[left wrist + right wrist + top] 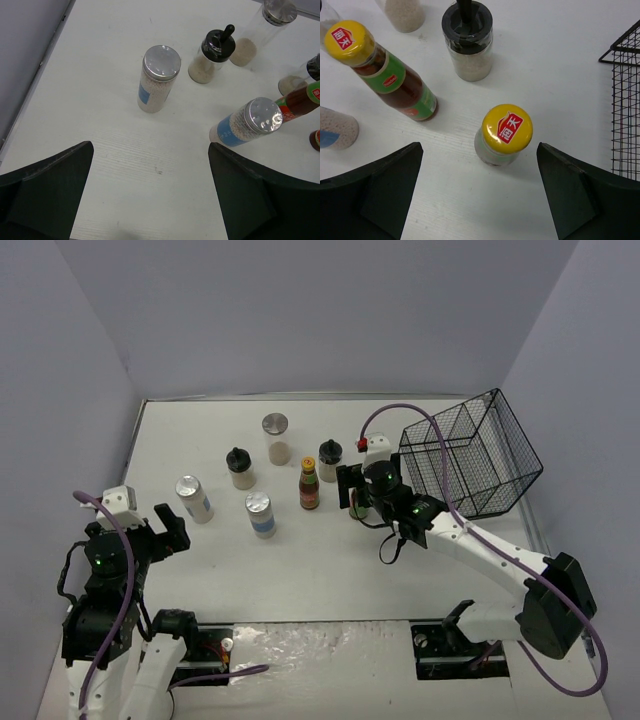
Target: Organize the condiment bottles
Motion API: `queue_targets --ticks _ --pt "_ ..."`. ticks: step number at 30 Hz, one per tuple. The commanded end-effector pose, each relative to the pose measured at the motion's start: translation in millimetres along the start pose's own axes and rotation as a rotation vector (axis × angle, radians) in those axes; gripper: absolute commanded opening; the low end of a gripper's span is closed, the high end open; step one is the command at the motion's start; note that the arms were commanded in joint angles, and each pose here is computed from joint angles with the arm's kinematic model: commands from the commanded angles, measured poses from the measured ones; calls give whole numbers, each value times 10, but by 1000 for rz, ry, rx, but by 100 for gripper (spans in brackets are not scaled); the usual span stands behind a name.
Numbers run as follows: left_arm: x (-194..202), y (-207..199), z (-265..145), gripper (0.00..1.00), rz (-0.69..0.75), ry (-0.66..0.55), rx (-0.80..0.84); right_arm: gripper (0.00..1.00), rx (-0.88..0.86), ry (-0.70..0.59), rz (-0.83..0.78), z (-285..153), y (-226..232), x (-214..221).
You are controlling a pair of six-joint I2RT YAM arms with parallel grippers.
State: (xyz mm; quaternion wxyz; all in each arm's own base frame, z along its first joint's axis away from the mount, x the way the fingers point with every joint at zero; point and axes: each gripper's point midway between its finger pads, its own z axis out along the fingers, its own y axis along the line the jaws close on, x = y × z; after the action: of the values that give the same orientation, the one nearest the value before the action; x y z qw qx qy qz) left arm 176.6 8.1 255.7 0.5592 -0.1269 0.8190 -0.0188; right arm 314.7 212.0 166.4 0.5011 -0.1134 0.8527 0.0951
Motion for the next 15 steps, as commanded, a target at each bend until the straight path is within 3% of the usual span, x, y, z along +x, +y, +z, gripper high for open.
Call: queue_targets --ticks 1,15 --pt "-211 -61 51 97 -12 -75 17 93 -1 -135 58 140 -11 -317" --pt "-217 -39 11 97 -2 -81 7 60 37 -136 46 315 -143 -106"
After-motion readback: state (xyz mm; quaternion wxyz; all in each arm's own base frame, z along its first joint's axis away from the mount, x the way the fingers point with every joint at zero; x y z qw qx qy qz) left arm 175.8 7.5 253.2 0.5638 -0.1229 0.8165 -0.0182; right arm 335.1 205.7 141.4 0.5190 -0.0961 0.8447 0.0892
